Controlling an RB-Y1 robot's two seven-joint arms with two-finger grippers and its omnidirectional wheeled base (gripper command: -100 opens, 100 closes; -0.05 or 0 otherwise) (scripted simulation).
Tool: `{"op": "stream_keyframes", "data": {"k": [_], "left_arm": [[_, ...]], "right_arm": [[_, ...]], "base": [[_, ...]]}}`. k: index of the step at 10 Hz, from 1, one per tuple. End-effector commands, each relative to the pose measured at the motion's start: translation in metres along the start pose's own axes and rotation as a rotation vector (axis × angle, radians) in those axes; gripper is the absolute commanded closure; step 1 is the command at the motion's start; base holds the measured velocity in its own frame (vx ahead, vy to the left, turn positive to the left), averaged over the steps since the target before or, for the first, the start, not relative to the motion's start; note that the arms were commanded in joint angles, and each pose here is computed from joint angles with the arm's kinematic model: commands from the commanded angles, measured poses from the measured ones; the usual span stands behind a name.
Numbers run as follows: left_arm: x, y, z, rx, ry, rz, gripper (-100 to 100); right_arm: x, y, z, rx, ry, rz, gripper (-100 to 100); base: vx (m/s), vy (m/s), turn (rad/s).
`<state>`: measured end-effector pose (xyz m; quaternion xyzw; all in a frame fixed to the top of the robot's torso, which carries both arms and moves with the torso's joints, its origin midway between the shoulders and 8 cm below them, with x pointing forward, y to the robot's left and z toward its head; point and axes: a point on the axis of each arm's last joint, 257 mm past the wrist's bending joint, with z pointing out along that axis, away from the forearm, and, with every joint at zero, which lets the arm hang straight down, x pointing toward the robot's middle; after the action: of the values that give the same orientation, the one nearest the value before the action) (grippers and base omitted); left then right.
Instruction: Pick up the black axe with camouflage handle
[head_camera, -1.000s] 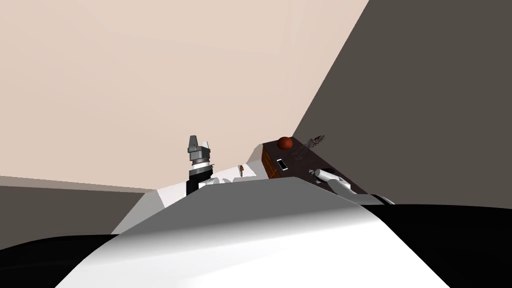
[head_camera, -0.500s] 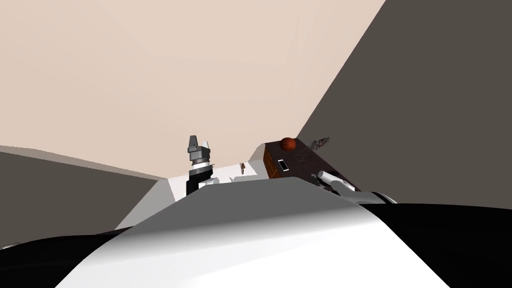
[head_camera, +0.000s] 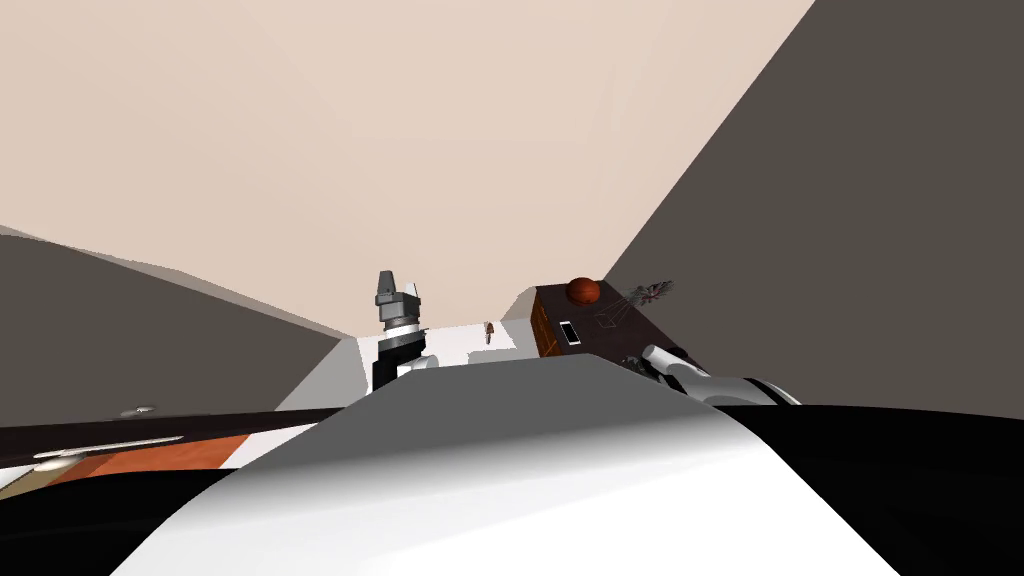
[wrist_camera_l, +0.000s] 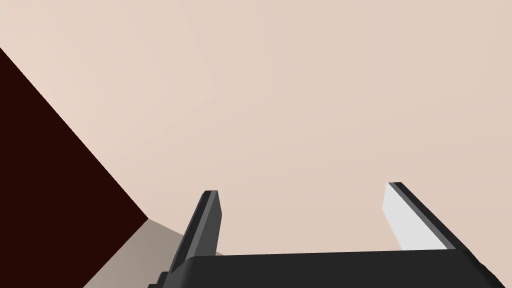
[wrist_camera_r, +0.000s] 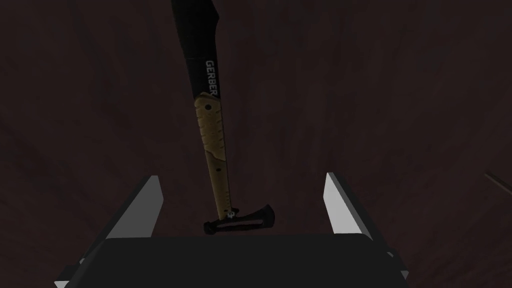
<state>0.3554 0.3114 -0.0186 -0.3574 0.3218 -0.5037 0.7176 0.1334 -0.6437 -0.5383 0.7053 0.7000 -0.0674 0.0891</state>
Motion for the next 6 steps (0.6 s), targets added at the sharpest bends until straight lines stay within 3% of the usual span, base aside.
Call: {"op": "stream_keyframes", "data": {"k": [1, 5, 6], "left_arm": [[0.000, 0.000, 0.000, 0.000, 0.000, 0.000, 0], [0.000, 0.000, 0.000, 0.000, 0.000, 0.000, 0], [0.000, 0.000, 0.000, 0.000, 0.000, 0.000, 0]], "right_arm": [[0.003, -0.007, 0.000, 0.014, 0.011, 0.002, -100], [0.007, -0.017, 0.001, 0.035, 0.031, 0.018, -100], [0.008, -0.017, 0.001, 0.036, 0.032, 0.016, 0]], "base": [[-0.033, -0.038, 0.078], [-0.017, -0.016, 0.060], [0.000, 0.000, 0.000]]}}
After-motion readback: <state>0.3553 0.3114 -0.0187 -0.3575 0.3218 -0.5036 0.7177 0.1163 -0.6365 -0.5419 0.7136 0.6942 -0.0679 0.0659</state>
